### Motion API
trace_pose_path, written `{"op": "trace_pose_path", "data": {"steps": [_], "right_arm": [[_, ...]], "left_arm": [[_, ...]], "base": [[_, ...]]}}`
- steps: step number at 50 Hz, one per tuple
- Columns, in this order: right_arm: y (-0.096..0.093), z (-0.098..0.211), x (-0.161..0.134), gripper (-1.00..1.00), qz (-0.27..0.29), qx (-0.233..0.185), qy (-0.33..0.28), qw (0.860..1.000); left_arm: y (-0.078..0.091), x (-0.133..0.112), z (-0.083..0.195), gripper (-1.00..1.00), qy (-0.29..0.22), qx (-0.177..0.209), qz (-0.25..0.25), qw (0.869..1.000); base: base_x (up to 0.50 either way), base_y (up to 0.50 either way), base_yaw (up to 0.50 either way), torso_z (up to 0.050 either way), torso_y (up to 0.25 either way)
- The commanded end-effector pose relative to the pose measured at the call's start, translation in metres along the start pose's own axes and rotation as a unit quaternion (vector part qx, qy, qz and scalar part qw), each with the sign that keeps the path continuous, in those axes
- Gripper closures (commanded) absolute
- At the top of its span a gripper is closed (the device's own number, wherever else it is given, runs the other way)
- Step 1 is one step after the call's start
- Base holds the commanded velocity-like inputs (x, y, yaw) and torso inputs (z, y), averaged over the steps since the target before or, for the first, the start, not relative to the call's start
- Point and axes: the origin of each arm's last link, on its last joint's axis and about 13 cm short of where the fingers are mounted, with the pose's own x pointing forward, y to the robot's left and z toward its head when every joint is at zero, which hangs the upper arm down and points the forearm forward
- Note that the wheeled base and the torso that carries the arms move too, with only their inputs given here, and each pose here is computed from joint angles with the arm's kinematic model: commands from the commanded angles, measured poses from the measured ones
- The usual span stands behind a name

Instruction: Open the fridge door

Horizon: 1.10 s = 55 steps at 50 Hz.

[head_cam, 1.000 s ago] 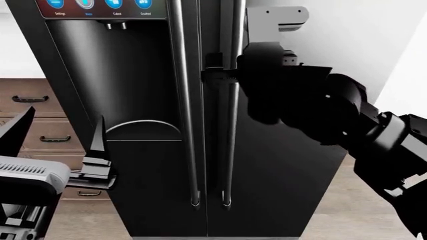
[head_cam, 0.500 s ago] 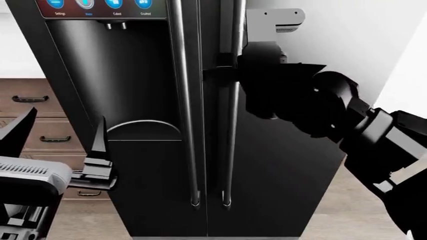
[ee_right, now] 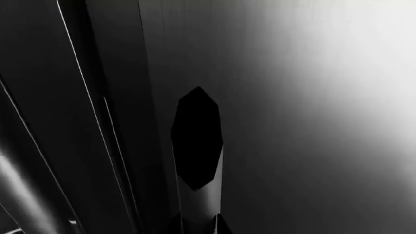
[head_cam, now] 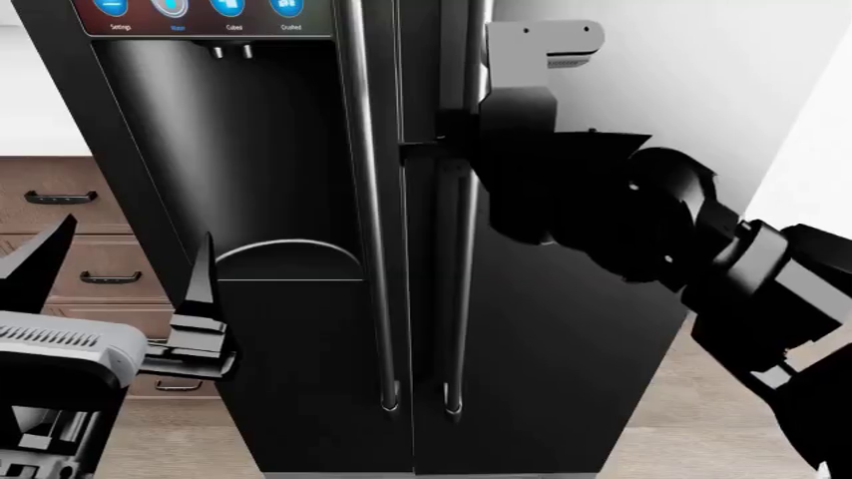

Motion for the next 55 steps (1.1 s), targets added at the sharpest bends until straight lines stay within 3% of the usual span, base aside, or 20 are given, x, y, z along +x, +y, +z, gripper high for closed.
{"op": "trace_pose_path", "data": {"steps": [1, 8, 17, 47, 55], "right_arm": [[-0.011, 0.003, -0.016, 1.00, -0.024, -0.025, -0.040, 0.999], [-0.019, -0.004, -0.036, 1.00, -0.020, -0.030, -0.066, 0.997], [-0.036, -0.021, -0.053, 1.00, -0.015, -0.003, -0.076, 0.997], [-0.065, -0.063, -0.145, 1.00, 0.007, -0.008, -0.166, 0.986], [-0.070, -0.066, -0.159, 1.00, 0.005, -0.009, -0.188, 0.982]], "left_arm": [[0.000, 0.000, 0.000, -1.00, 0.000, 0.001, -0.001, 1.000], [0.000, 0.000, 0.002, -1.00, 0.000, 0.002, -0.001, 1.000], [-0.001, 0.002, 0.004, -1.00, 0.001, 0.005, -0.002, 1.000], [-0.003, 0.004, 0.005, -1.00, 0.000, 0.007, -0.006, 1.000], [-0.004, 0.005, 0.006, -1.00, 0.000, 0.008, -0.009, 1.000]], "base": [[0.00, 0.00, 0.00, 0.000, 0.000], [0.00, 0.00, 0.00, 0.000, 0.000], [0.00, 0.00, 0.00, 0.000, 0.001], [0.00, 0.00, 0.00, 0.000, 0.001], [0.00, 0.00, 0.00, 0.000, 0.000]]}}
